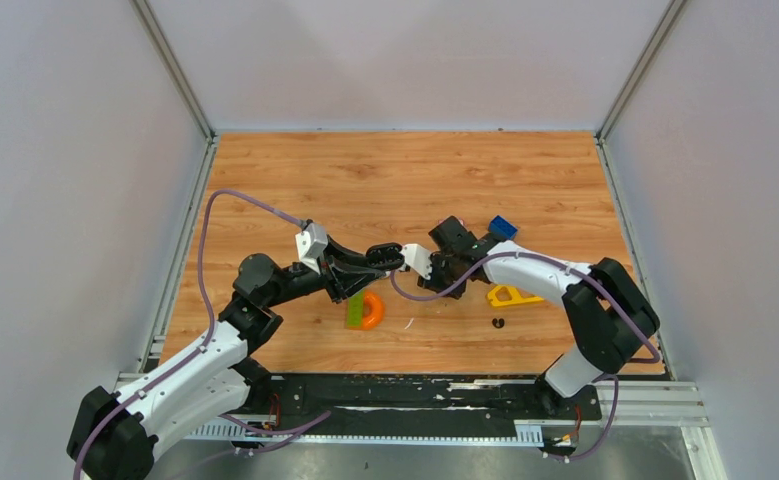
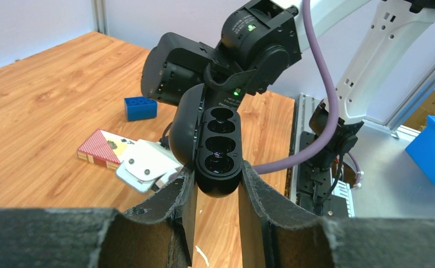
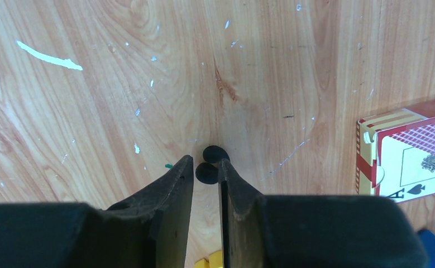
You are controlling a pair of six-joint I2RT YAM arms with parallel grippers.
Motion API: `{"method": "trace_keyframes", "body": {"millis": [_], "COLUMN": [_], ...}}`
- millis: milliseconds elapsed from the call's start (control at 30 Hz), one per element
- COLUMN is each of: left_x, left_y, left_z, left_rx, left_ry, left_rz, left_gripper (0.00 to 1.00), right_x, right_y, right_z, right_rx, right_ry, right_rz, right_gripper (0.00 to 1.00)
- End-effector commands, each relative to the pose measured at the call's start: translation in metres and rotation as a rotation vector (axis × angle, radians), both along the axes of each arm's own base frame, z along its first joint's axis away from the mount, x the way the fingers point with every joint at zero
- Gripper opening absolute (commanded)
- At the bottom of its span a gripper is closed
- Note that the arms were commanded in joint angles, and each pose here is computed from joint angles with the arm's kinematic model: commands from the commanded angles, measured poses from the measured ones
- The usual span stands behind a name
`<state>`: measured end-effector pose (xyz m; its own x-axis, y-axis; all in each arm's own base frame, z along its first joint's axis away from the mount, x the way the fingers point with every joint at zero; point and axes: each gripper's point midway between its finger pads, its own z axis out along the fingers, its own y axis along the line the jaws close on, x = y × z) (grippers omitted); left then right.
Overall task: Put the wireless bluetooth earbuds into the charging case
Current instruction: Pick up the earbud from the center of the board.
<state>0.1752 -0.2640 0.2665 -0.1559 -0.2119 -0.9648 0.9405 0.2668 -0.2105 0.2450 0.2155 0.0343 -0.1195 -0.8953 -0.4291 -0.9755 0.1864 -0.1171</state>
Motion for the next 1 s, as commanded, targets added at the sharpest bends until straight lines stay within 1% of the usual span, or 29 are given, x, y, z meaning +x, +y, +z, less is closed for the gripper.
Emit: {"method": "trace_keyframes", "body": {"millis": [0, 267, 567, 967], "left_x": [0.0, 0.0, 0.0, 0.0], "left_y": [0.0, 0.0, 0.001, 0.001], "left_z": [0.012, 0.013, 0.013, 0.013], "left_rx": [-0.019, -0.017, -0.014, -0.012], "left_ry": [-0.028, -0.03, -0.031, -0.032], "left_rz": [-0.006, -0.004, -0.005, -0.003], "left_gripper": [0.0, 0.0, 0.0, 0.0], "right_x": [0.004, 0.026, 0.019, 0.016], "right_y": [0.012, 0.001, -0.004, -0.007], "right_z": [0.009, 0.024, 0.013, -0.003], "right_rx": [0.073, 0.156, 0.134, 0.098], "right_ry": [0.07, 0.126, 0.183, 0.224], "right_rz": [-0.037, -0.175, -0.185, -0.191], "right_gripper": [0.24, 0.23, 0.27, 0.28]}}
